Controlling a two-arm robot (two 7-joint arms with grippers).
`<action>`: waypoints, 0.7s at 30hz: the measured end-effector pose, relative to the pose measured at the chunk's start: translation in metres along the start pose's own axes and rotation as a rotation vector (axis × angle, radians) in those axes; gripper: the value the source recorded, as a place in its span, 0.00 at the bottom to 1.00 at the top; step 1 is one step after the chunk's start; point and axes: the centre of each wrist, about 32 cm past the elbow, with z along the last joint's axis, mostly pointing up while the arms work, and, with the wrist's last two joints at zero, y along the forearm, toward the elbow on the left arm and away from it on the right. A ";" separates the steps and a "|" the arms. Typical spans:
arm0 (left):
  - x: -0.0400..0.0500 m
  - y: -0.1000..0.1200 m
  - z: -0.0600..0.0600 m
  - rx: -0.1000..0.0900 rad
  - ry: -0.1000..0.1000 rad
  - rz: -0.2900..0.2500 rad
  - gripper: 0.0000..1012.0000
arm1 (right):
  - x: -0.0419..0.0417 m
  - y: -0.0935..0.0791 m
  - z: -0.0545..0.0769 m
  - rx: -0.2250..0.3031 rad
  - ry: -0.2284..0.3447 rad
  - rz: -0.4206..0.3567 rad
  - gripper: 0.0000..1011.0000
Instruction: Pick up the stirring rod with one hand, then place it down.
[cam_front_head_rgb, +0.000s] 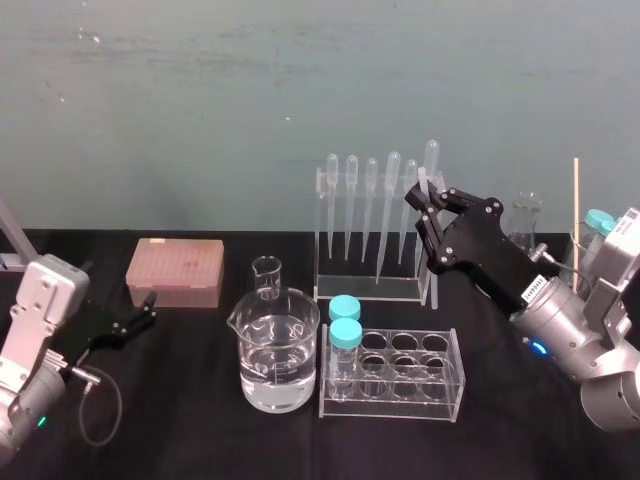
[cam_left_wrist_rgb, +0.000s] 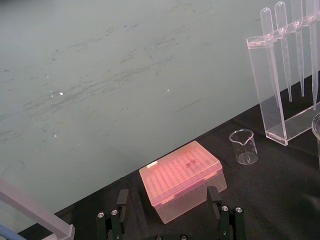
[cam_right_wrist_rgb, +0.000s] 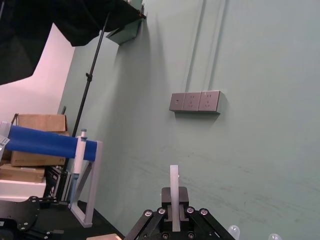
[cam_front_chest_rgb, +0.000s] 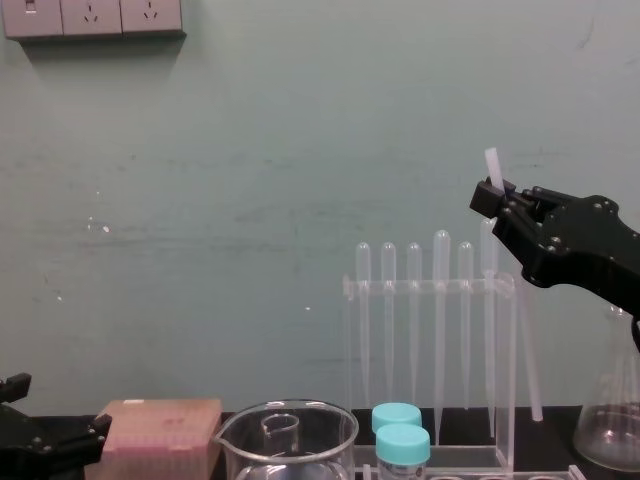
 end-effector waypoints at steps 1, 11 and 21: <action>0.0000 0.000 0.000 0.000 0.000 0.000 0.99 | 0.0001 0.000 0.000 0.000 0.000 0.000 0.07; 0.0000 0.000 0.000 0.000 0.000 0.000 0.99 | 0.0001 0.000 0.000 0.002 -0.001 0.000 0.07; 0.0000 0.000 0.000 0.000 0.000 0.000 0.99 | 0.0001 0.000 0.000 0.002 -0.001 0.000 0.07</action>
